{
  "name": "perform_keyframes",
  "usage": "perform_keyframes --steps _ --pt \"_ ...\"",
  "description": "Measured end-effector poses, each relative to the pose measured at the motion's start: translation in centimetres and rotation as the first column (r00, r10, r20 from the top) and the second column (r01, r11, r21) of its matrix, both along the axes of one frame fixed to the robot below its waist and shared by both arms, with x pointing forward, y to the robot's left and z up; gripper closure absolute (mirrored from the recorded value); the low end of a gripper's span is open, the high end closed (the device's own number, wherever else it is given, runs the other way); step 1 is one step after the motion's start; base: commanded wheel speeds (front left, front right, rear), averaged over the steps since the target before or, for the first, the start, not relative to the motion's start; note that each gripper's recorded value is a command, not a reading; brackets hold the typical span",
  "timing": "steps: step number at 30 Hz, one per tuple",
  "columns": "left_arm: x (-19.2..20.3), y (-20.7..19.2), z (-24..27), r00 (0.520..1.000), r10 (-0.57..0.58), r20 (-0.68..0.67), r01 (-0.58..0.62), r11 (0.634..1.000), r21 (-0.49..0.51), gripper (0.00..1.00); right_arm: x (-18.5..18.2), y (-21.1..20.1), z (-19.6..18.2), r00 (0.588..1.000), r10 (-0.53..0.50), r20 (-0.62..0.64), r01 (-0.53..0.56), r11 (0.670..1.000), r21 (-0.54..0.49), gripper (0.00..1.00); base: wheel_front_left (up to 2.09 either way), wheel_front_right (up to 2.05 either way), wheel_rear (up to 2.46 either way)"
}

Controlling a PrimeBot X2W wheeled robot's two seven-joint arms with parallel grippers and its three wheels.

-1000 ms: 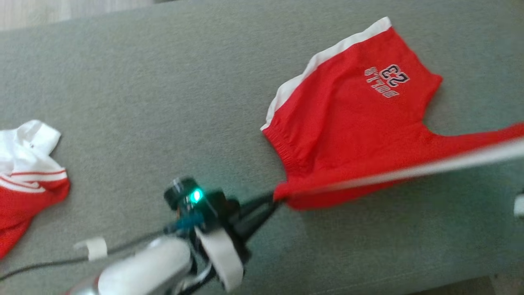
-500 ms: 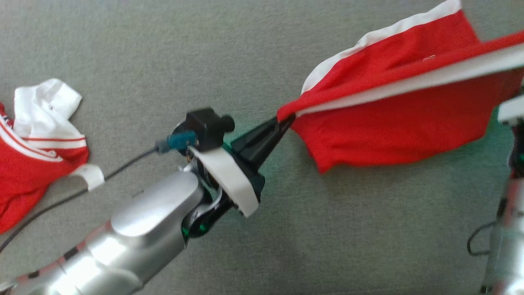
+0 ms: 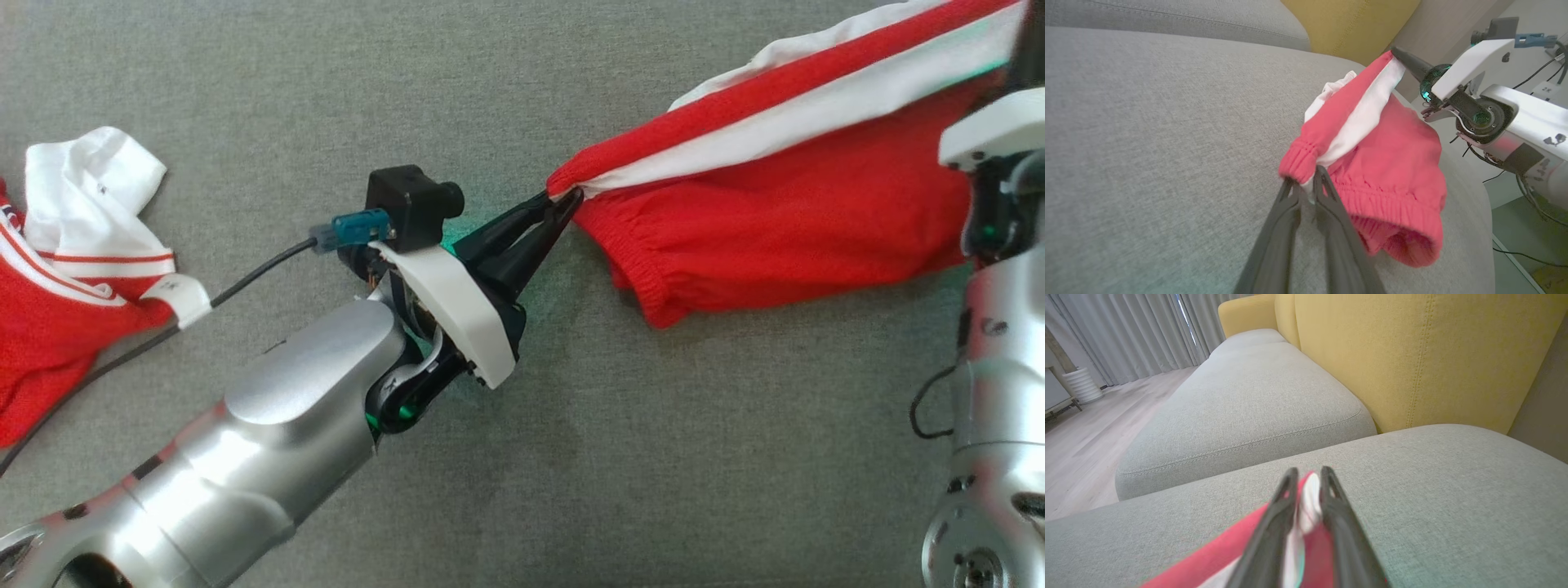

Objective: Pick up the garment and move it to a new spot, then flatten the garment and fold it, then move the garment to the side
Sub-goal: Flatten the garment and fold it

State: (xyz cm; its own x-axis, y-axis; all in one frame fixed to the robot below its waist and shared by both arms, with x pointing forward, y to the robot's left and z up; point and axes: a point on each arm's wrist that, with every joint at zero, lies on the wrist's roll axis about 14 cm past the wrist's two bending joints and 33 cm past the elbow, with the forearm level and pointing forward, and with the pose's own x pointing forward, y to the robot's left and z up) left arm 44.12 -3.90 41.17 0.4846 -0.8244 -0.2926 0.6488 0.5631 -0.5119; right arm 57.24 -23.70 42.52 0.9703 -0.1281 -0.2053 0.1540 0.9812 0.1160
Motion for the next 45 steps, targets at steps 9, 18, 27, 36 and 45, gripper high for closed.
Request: perform_keyframes --steps 9,18,27,36,45 --pt "0.3 1.2 1.9 0.982 0.114 0.152 -0.112 0.993 -0.021 0.00 -0.6 3.7 2.8 0.987 0.109 0.120 -0.113 0.993 0.024 0.00 0.00 0.00 0.00" --pt "-0.4 5.9 5.0 0.841 0.430 0.328 -0.454 0.891 -0.003 0.00 -7.8 0.3 -0.4 0.994 0.108 -0.022 -0.108 0.994 0.023 0.00 0.00 0.00 0.00" --pt "-3.8 9.8 7.6 0.681 0.587 0.438 -0.635 0.771 -0.047 0.00 -6.3 -2.5 -2.5 0.985 0.040 -0.166 -0.036 0.999 0.027 0.00 0.00 0.00 0.00" --pt "-3.8 12.6 7.7 0.615 0.628 0.477 -0.699 0.714 -0.038 0.00 -2.2 -1.9 -5.9 0.955 0.031 -0.296 -0.011 0.998 0.068 0.00 0.00 0.00 0.00" --pt "-3.2 12.9 7.8 0.600 0.631 0.491 -0.706 0.707 -0.047 0.00 -2.5 -1.3 -7.9 0.916 0.038 -0.400 0.008 0.994 0.112 1.00 0.00 0.00 0.00"
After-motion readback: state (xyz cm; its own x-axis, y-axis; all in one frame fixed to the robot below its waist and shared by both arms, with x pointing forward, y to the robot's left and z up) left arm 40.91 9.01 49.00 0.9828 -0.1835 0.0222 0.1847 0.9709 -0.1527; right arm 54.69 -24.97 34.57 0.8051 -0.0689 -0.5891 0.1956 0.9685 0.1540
